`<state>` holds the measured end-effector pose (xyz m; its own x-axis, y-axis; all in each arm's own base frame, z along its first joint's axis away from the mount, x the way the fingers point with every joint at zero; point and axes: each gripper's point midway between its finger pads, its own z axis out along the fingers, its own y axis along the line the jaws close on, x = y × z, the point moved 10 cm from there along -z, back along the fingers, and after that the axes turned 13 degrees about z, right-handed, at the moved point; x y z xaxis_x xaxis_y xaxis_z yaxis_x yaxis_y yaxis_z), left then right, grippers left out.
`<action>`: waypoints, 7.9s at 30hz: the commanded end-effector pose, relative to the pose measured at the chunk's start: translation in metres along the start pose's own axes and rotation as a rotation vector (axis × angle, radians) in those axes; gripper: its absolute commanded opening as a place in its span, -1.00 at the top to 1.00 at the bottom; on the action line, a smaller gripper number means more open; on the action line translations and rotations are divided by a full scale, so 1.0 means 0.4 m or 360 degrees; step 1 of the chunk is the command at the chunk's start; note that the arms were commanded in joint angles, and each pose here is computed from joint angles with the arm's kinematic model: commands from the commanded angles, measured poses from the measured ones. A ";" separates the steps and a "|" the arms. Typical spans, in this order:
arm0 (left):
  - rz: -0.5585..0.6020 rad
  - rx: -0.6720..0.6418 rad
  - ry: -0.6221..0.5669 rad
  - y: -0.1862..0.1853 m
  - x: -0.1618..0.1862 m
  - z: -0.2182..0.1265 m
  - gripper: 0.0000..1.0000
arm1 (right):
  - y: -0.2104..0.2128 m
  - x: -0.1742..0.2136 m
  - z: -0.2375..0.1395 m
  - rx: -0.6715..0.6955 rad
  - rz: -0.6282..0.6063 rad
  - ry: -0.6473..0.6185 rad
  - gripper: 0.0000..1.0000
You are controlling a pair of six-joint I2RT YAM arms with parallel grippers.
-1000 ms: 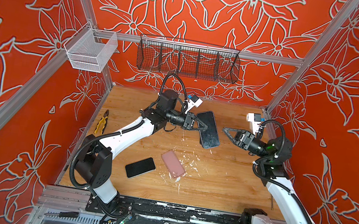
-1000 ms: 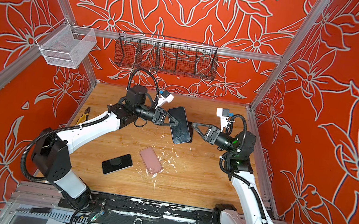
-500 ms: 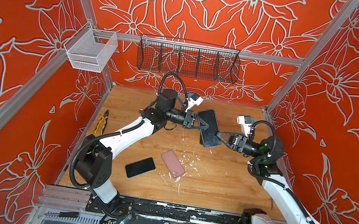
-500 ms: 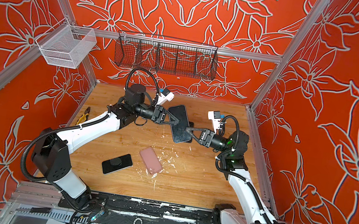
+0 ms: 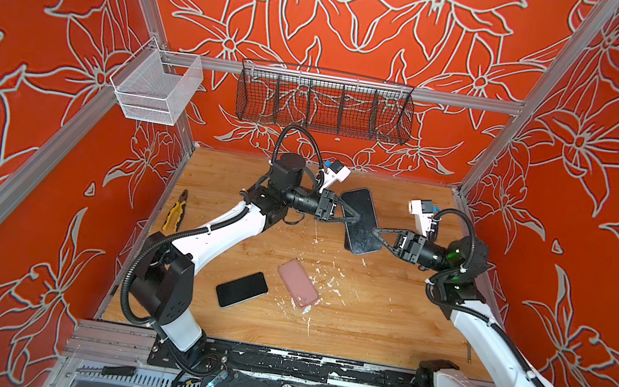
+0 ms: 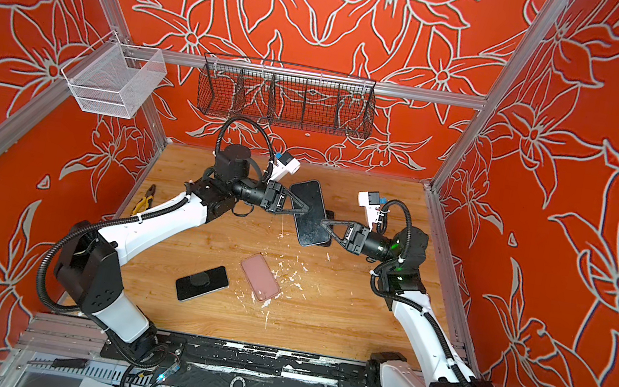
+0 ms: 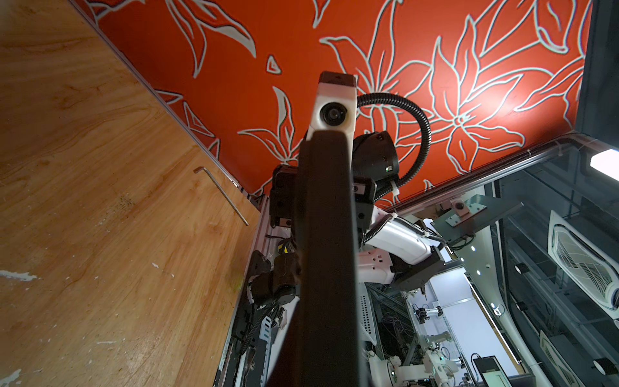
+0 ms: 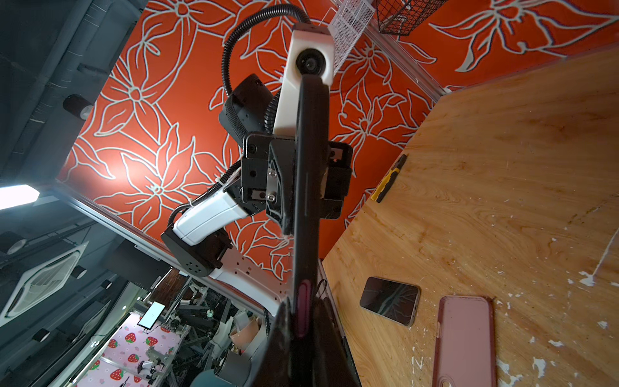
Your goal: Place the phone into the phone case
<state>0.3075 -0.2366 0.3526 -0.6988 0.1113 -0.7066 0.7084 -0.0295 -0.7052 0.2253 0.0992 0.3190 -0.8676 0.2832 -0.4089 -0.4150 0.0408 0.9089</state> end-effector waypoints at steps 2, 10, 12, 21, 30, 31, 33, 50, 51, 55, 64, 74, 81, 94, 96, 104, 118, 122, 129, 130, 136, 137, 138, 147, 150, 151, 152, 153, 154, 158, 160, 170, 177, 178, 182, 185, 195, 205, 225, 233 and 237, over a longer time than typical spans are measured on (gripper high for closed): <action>0.0129 0.0069 -0.0035 -0.051 -0.032 -0.006 1.00 | -0.021 0.012 -0.006 0.0131 -0.0011 -0.0085 1.00; 0.0147 0.0077 -0.0140 -0.062 -0.046 0.010 0.32 | -0.029 0.005 -0.005 0.0202 0.0051 -0.0260 1.00; 0.0157 0.0099 -0.0138 -0.068 -0.046 0.027 0.29 | -0.041 0.001 0.001 0.0201 0.0073 -0.0297 1.00; 0.0112 0.0150 -0.0162 -0.054 -0.027 0.079 0.41 | -0.074 -0.017 0.006 0.0202 0.0153 -0.0472 1.00; 0.0115 0.0146 -0.0194 -0.054 -0.019 0.098 0.98 | -0.094 -0.022 0.007 0.0234 0.0198 -0.0531 1.00; 0.0113 0.0141 -0.0194 -0.053 -0.018 0.098 1.00 | -0.091 -0.022 0.008 0.0227 0.0195 -0.0520 1.00; 0.0111 0.0134 -0.0204 -0.051 -0.018 0.096 1.00 | -0.085 -0.021 0.008 0.0218 0.0184 -0.0504 1.00; 0.0124 0.0095 -0.0300 -0.054 -0.044 0.043 1.00 | -0.028 0.033 -0.028 0.0232 0.0104 -0.0423 -0.22; 0.0125 0.0095 -0.0303 -0.054 -0.047 0.043 1.00 | -0.029 0.034 -0.027 0.0220 0.0111 -0.0415 -0.23; 0.0121 0.0100 -0.0306 -0.052 -0.052 0.046 1.00 | -0.027 0.032 -0.019 0.0127 0.0110 -0.0370 -0.22; 0.0101 0.0069 -0.0321 -0.039 -0.057 0.050 1.00 | -0.016 0.028 -0.005 -0.0106 0.0123 -0.0283 0.25; 0.0092 0.0002 -0.0382 -0.026 -0.065 0.039 1.00 | -0.010 0.050 -0.012 -0.0118 0.0129 -0.0243 0.26; 0.0076 -0.0002 -0.0376 -0.013 -0.068 0.044 1.00 | 0.003 0.051 -0.015 -0.0123 0.0110 -0.0245 0.31; 0.0067 0.0010 -0.0370 -0.019 -0.064 0.043 1.00 | -0.018 0.042 -0.011 -0.0087 0.0135 -0.0298 0.91; 0.0063 0.0010 -0.0373 -0.020 -0.064 0.043 1.00 | -0.030 0.041 -0.010 -0.0056 0.0158 -0.0313 1.00; 0.0074 -0.0067 -0.0398 -0.023 -0.061 0.037 1.00 | -0.066 0.047 -0.021 0.0177 0.0216 -0.0446 0.59; 0.0002 -0.0284 -0.0699 0.015 -0.048 0.061 1.00 | -0.038 0.045 0.036 -0.0009 0.0204 -0.0396 0.04; 0.0003 -0.0332 -0.0748 0.014 -0.042 0.064 1.00 | -0.038 0.043 0.050 -0.0043 0.0211 -0.0421 0.06; -0.0015 -0.0372 -0.0824 0.020 -0.035 0.061 1.00 | -0.046 0.042 0.079 -0.0131 0.0265 -0.0420 0.19; -0.0017 -0.0384 -0.0842 0.021 -0.035 0.059 1.00 | -0.048 0.043 0.082 -0.0132 0.0271 -0.0421 0.22; -0.0020 -0.0376 -0.0858 0.018 -0.036 0.057 1.00 | -0.055 0.043 0.085 -0.0126 0.0281 -0.0462 0.41; -0.0023 -0.0378 -0.0856 0.018 -0.035 0.057 1.00 | -0.056 0.042 0.084 -0.0125 0.0285 -0.0472 0.45; -0.0027 -0.0385 -0.0859 0.019 -0.033 0.056 1.00 | -0.056 0.041 0.085 -0.0124 0.0286 -0.0479 0.49; -0.0034 -0.0385 -0.0852 0.022 -0.031 0.057 1.00 | -0.080 0.040 0.087 -0.0110 0.0322 -0.0507 0.79; -0.0038 -0.0377 -0.0851 0.021 -0.032 0.058 1.00 | -0.094 0.042 0.087 -0.0102 0.0339 -0.0518 0.90; -0.0039 -0.0376 -0.0851 0.021 -0.032 0.057 1.00 | -0.099 0.043 0.088 -0.0099 0.0345 -0.0521 0.95; -0.0034 -0.0370 -0.0849 0.018 -0.034 0.058 1.00 | -0.102 0.044 0.088 -0.0097 0.0348 -0.0526 1.00; -0.0031 -0.0370 -0.0847 0.017 -0.034 0.057 1.00 | -0.106 0.044 0.088 -0.0094 0.0348 -0.0528 1.00; -0.0027 -0.0367 -0.0839 0.016 -0.035 0.058 1.00 | -0.109 0.044 0.088 -0.0088 0.0349 -0.0531 1.00; 0.0000 -0.0382 -0.0817 0.008 -0.030 0.054 0.84 | -0.115 0.045 0.088 -0.0052 0.0334 -0.0533 1.00; 0.0028 -0.0406 -0.0818 -0.001 -0.026 0.047 0.43 | -0.112 0.047 0.087 -0.0019 0.0311 -0.0522 1.00; 0.0119 -0.0506 -0.0772 -0.012 -0.023 -0.030 0.09 | -0.013 0.047 0.088 0.0212 0.0091 -0.0225 1.00; 0.0268 -0.0561 -0.0617 -0.024 -0.032 -0.072 0.11 | 0.046 0.065 0.079 0.0247 -0.0010 0.0029 1.00; 0.0293 -0.0524 -0.0581 -0.027 -0.037 -0.072 0.12 | 0.049 0.067 0.079 0.0235 -0.0013 0.0058 1.00; 0.0347 -0.0408 -0.0461 -0.032 -0.053 -0.066 0.19 | 0.054 0.068 0.080 0.0192 0.0003 0.0135 1.00; 0.0330 -0.0317 -0.0378 -0.031 -0.059 -0.055 0.36 | 0.058 0.065 0.080 0.0185 -0.0004 0.0142 1.00; 0.0205 -0.0365 -0.0378 -0.020 -0.017 -0.064 1.00 | 0.045 0.029 0.051 0.0235 0.0002 -0.0042 1.00; -0.0287 -0.0609 -0.1006 0.065 0.027 -0.105 1.00 | 0.023 -0.007 0.025 0.0092 0.0016 -0.0509 0.07; -0.0411 -0.0823 -0.1447 0.110 -0.001 -0.027 1.00 | -0.100 0.049 0.063 -0.0113 0.0443 -0.1037 -0.31; -0.0395 -0.0699 -0.1461 0.111 -0.018 0.030 1.00 | -0.118 0.047 0.120 -0.0217 0.0485 -0.1030 -0.32; -0.0402 -0.0677 -0.1443 0.105 -0.007 0.046 1.00 | -0.121 0.034 0.128 -0.0237 0.0451 -0.1075 -0.25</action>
<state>0.3409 -0.2534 0.2917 -0.5709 -0.6798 -0.4603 0.2819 0.3642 -0.8876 0.2460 0.1511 0.2498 -0.6338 0.7734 0.0129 -0.1756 -0.1601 0.9714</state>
